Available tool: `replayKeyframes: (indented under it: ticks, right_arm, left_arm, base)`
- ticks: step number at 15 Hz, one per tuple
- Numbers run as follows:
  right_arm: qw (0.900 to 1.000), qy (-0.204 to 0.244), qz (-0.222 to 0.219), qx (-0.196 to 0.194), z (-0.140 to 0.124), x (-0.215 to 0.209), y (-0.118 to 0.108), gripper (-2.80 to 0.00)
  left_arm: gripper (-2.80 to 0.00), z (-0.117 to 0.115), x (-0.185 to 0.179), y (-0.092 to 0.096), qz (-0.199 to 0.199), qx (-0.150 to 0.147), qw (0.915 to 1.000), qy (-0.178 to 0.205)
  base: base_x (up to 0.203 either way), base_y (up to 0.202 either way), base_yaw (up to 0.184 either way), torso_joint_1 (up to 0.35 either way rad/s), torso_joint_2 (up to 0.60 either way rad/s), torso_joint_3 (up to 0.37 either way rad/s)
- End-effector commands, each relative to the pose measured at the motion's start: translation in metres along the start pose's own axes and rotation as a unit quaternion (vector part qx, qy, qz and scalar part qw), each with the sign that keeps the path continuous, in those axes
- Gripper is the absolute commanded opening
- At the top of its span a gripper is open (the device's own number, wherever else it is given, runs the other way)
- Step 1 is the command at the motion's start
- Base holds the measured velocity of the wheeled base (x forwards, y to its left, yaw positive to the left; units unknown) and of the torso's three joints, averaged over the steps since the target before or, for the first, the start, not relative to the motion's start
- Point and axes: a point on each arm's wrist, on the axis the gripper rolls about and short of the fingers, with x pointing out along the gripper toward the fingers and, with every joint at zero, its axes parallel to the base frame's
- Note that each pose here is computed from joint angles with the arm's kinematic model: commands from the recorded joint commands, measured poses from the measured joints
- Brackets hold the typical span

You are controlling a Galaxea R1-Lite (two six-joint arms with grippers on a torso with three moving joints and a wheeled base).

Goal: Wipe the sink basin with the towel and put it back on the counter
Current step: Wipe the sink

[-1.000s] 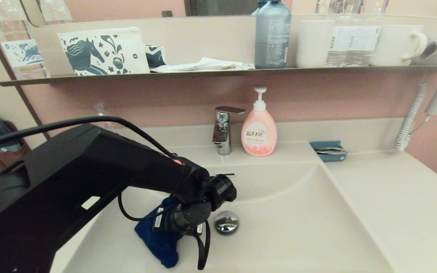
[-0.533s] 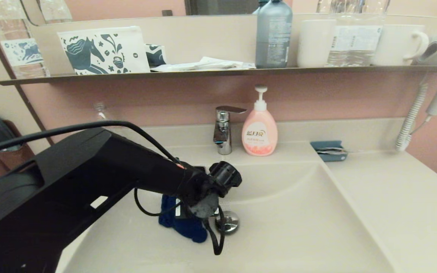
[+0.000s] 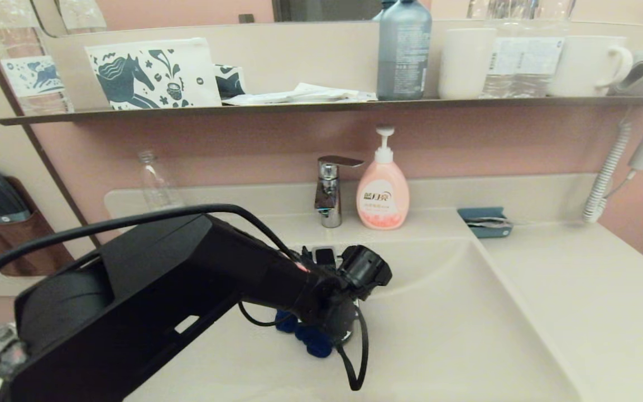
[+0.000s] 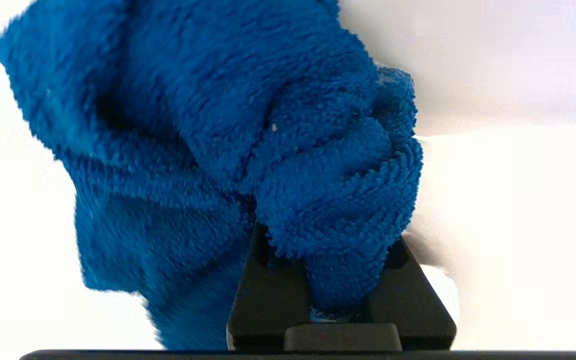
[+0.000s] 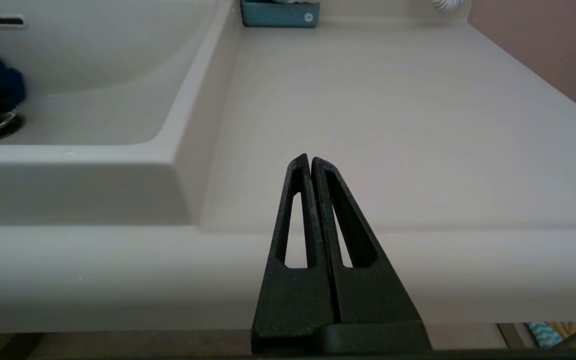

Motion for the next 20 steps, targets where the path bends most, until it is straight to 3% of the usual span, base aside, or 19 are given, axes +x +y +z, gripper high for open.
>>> replayKeyframes:
  ticks: [1, 5, 10, 12, 16, 20]
  right_arm:
    - [1.000, -0.001, 0.000, 0.000, 0.000, 0.000, 0.000, -2.80]
    - [1.000, -0.001, 0.000, 0.000, 0.000, 0.000, 0.000, -2.80]
    - [1.000, 0.000, 0.000, 0.000, 0.000, 0.000, 0.000, -2.80]
    - [1.000, 0.000, 0.000, 0.000, 0.000, 0.000, 0.000, -2.80]
    - [1.000, 0.000, 0.000, 0.000, 0.000, 0.000, 0.000, -2.80]
    - [1.000, -0.001, 0.000, 0.000, 0.000, 0.000, 0.000, -2.80]
  left_arm:
    - [-2.80, -0.001, -0.012, -0.019, -0.028, -0.011, 0.9995, -0.013]
    - [-2.80, 0.009, -0.035, -0.038, -0.076, -0.019, 0.9966, -0.028]
    - [-2.80, -0.007, -0.076, -0.056, -0.122, 0.010, 0.9921, -0.026]
    - [-2.80, -0.013, -0.085, -0.055, -0.130, 0.025, 0.9913, -0.003]
    - [-2.80, -0.037, -0.096, -0.041, -0.091, 0.068, 0.9895, 0.089]
    - [-2.80, -0.066, -0.081, -0.012, -0.020, 0.113, 0.9848, 0.130]
  base:
    - [0.000, 0.000, 0.000, 0.000, 0.00, 0.000]
    - [0.000, 0.000, 0.000, 0.000, 0.00, 0.000]
    - [0.000, 0.000, 0.000, 0.000, 0.00, 0.000]
    - [0.000, 0.000, 0.000, 0.000, 0.00, 0.000]
    - [0.000, 0.000, 0.000, 0.000, 0.00, 0.000]
    - [0.000, 0.000, 0.000, 0.000, 0.00, 0.000]
